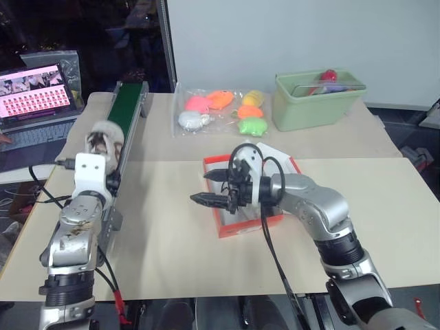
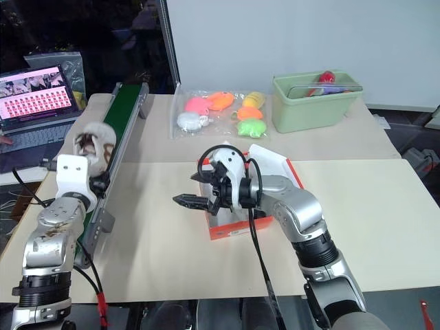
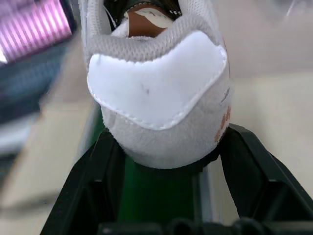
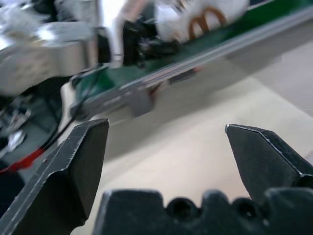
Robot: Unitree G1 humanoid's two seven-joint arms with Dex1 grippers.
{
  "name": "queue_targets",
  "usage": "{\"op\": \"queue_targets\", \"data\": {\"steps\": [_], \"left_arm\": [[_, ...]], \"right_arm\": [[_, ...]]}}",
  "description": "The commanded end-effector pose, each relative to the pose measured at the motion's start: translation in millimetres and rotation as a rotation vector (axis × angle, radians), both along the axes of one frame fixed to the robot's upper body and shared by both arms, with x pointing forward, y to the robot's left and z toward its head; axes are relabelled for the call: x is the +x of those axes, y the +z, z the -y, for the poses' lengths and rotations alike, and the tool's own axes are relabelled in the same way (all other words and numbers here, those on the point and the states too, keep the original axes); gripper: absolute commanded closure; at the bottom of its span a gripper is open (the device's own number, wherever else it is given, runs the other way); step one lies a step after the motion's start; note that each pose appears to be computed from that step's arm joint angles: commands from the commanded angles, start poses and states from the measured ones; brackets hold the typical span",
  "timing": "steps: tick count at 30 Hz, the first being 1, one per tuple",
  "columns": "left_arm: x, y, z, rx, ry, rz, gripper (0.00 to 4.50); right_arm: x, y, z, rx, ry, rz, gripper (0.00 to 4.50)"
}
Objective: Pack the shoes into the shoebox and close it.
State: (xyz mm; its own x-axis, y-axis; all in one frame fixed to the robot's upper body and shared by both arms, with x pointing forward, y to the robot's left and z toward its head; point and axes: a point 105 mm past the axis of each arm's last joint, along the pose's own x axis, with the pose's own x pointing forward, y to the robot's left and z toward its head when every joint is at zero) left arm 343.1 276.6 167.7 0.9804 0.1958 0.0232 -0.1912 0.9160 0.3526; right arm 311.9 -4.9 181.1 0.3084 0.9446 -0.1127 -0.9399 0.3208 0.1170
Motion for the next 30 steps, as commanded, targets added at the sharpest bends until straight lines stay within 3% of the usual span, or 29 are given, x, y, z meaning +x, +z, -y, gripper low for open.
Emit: {"op": "queue_targets", "data": {"steps": [1, 7, 10, 16, 28, 30], "left_arm": [[-8, 56, 58, 0.065, -0.23, 0.271, 1.64], [-31, 39, 127, -0.112, -0.608, 0.196, 1.64], [-41, 30, 147, -0.19, -0.709, 0.14, 1.64], [-54, 23, 171, -0.2, -0.848, 0.072, 1.64], [-47, 26, 170, -0.176, -0.868, 0.062, 1.64], [-46, 25, 168, -0.174, -0.855, 0.063, 1.67]], "right_arm": [[35, 19, 12, 0.183, -0.18, -0.231, 0.0], [43, 21, 17, 0.377, -0.156, -0.604, 0.0], [49, 29, 20, 0.465, -0.148, -0.697, 0.0], [57, 44, 20, 0.544, -0.156, -0.747, 0.0], [53, 58, -1, 0.561, -0.146, -0.718, 0.0], [53, 53, -1, 0.553, -0.165, -0.725, 0.51]]}}
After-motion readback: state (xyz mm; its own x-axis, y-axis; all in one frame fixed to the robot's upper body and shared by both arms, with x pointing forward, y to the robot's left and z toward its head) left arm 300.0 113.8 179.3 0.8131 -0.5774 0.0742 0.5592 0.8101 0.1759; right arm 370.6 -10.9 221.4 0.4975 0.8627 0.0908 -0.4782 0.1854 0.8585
